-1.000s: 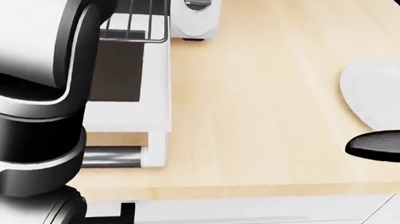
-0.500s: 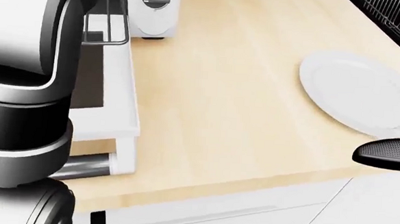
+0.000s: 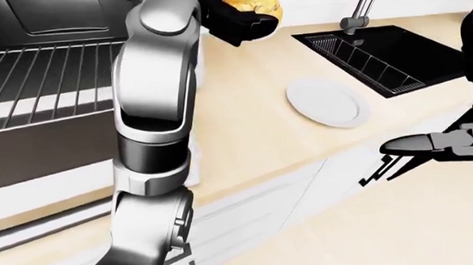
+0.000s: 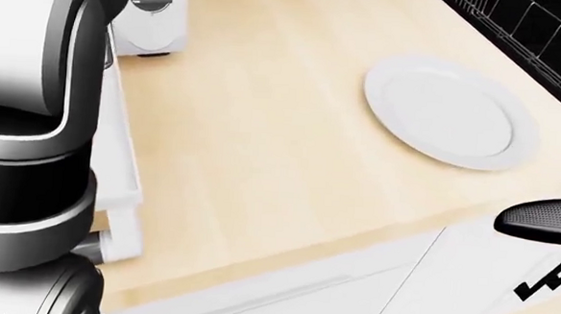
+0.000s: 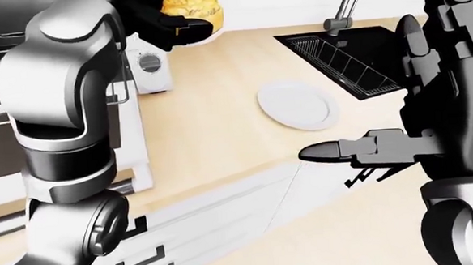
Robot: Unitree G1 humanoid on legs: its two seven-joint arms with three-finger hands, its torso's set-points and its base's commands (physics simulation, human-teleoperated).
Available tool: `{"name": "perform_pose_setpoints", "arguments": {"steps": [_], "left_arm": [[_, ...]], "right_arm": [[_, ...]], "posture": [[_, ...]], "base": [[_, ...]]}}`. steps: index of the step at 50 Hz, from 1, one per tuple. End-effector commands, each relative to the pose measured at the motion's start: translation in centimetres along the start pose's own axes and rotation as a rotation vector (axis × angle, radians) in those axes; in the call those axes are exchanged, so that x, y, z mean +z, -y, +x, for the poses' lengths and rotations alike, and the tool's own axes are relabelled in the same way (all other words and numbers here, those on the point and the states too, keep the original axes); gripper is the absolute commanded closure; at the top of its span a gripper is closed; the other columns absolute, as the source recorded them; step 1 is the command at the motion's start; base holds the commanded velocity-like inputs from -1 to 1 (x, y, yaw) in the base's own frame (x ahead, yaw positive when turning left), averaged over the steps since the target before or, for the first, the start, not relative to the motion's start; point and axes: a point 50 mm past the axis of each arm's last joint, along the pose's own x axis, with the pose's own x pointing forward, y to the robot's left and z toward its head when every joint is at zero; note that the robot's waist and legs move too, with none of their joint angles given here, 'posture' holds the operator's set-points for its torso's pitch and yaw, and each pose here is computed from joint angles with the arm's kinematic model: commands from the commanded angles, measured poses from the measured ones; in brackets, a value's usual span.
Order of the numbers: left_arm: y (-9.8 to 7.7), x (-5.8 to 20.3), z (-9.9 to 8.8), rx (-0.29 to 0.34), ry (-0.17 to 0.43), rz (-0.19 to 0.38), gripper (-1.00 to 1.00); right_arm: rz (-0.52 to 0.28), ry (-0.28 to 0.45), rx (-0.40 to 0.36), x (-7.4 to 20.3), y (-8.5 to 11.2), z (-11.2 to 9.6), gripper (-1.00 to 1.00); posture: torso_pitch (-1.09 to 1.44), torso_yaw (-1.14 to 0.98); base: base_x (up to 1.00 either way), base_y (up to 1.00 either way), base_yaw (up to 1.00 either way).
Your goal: Pick the scone from the rack and place it on the plate on the counter.
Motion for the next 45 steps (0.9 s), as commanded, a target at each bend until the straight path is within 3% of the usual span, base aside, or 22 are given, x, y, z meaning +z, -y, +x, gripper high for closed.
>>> {"name": "perform_pose_setpoints", "arguments": {"steps": [1,30,39,45], "left_arm": [[-0.4,2.2,-0.4,0.019,0.095,0.008,1.00],[0.0,0.7,1.2,0.047,0.086,0.021,1.00],[1.2,-1.1,4.2,0.084,0.077,0.004,1.00],[1.4,-1.2,4.5,0.082,0.071,0.000,1.00]], "right_arm": [[-0.003,0.052,-0.032,0.8,0.4,0.1,-1.00],[-0.006,0.048,-0.027,0.5,0.0,0.5,-1.00],[-0.009,0.046,-0.029,0.4,0.0,0.5,-1.00],[-0.011,0.045,-0.030,0.4,0.0,0.5,-1.00]], "posture": [[0.00,-0.50],[0.00,-0.64],[0.00,-0.69],[0.00,-0.72]], "base": [[0.00,0.00,0.00],[0.00,0.00,0.00],[0.00,0.00,0.00],[0.00,0.00,0.00]]}}
